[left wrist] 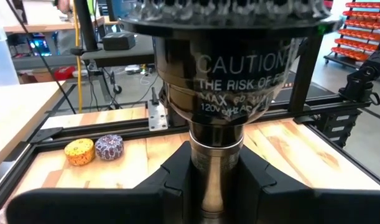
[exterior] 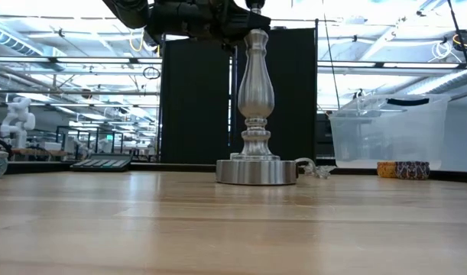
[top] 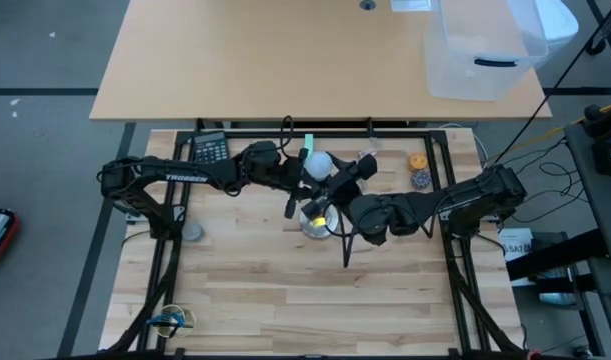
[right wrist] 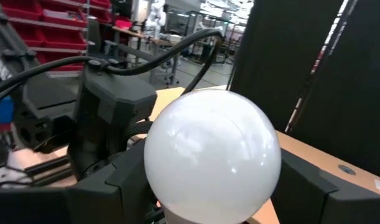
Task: Screw lightbulb
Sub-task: Remove the white lightbulb from the desk lamp
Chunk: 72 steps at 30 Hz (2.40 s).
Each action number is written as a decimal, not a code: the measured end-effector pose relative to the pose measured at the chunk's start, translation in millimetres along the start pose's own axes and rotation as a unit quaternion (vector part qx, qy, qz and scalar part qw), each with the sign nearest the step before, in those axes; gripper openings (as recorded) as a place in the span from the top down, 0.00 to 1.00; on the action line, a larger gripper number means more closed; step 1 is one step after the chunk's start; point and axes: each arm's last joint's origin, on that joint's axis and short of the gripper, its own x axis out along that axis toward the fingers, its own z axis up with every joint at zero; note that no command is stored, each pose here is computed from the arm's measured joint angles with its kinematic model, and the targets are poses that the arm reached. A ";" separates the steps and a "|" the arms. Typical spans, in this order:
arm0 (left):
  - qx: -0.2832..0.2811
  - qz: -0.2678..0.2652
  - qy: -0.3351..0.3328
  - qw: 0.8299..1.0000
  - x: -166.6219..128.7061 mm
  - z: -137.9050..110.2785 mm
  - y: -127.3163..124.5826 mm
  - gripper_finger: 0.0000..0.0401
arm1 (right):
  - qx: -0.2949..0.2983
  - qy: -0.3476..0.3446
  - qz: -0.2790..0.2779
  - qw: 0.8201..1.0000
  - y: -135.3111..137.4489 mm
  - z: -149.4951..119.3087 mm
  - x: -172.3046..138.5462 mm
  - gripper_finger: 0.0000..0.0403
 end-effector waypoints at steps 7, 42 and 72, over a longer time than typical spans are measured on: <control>0.007 -0.014 -0.001 1.000 -0.1 0.2 -0.5 0.82 | -0.029 0.014 0.044 0.998 -11.8 2.4 -5.1 0.40; 0.006 -0.075 -0.013 0.997 -0.4 1.3 -3.9 0.82 | -0.199 0.021 0.400 0.894 -114.2 16.0 30.8 0.44; -0.012 -0.081 -0.010 0.997 -2.3 0.1 -0.6 0.82 | -0.132 0.012 0.419 0.898 -148.7 34.8 -10.0 0.40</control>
